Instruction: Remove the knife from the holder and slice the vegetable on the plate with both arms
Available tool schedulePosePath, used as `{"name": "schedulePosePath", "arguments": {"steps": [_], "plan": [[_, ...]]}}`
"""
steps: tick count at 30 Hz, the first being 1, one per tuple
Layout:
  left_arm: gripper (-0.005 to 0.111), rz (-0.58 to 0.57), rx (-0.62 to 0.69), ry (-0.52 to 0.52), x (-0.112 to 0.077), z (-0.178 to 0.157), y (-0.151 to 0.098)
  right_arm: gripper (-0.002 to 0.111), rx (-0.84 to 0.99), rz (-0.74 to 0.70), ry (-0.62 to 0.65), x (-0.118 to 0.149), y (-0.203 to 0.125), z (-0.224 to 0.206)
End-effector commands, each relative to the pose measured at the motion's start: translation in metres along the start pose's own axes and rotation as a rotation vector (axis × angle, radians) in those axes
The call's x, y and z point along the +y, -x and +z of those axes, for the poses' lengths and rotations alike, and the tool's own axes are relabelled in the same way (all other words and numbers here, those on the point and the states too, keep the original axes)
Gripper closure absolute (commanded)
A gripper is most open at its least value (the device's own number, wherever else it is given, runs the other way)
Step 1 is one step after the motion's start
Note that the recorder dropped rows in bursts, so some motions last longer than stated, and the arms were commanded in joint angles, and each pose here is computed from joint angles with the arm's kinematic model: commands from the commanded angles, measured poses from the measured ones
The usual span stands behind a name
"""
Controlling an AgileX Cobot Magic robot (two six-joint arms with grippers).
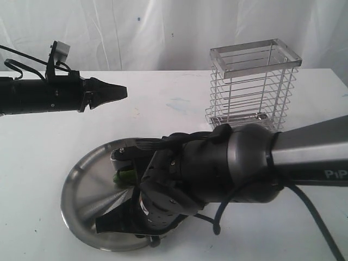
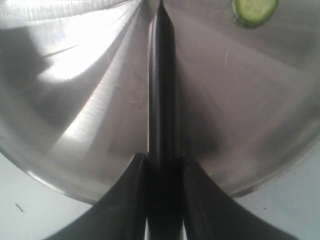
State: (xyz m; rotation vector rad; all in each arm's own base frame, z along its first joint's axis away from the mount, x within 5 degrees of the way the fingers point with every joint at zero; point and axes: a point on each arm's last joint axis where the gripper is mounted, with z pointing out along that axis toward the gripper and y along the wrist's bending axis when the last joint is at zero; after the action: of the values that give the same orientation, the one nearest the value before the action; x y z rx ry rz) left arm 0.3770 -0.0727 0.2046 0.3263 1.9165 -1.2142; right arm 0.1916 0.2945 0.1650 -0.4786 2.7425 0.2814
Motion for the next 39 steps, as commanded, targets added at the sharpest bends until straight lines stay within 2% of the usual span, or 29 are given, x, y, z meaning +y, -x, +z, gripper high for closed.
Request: {"name": "schedulePosePath", "arguments": {"steps": [1,15,18,21,27,34,39], "plan": [[0.107,-0.008,-0.026,-0.020,-0.004,-0.002,0.003,0.108,-0.011,-0.017,0.005,0.001,0.002,0.001],[0.107,-0.007,-0.023,-0.022,-0.004,-0.002,0.003,0.108,0.006,-0.020,-0.008,0.001,0.000,0.008],[0.107,0.029,0.062,-0.026,-0.004,-0.002,-0.005,0.108,0.006,-0.020,-0.008,0.001,0.000,0.008],[0.107,0.009,0.143,-0.027,-0.002,-0.002,-0.015,0.108,0.006,-0.020,-0.008,0.001,0.000,0.008],[0.107,-0.045,0.177,-0.067,-0.001,-0.002,-0.031,0.108,0.003,-0.025,-0.009,0.000,0.000,0.008],[0.107,-0.056,0.173,0.012,0.005,-0.001,-0.051,0.108,0.003,-0.025,-0.009,0.000,0.000,0.008],[0.107,-0.100,0.217,-0.008,0.013,0.012,-0.071,0.108,0.003,-0.025,-0.009,0.000,0.000,0.008]]}}
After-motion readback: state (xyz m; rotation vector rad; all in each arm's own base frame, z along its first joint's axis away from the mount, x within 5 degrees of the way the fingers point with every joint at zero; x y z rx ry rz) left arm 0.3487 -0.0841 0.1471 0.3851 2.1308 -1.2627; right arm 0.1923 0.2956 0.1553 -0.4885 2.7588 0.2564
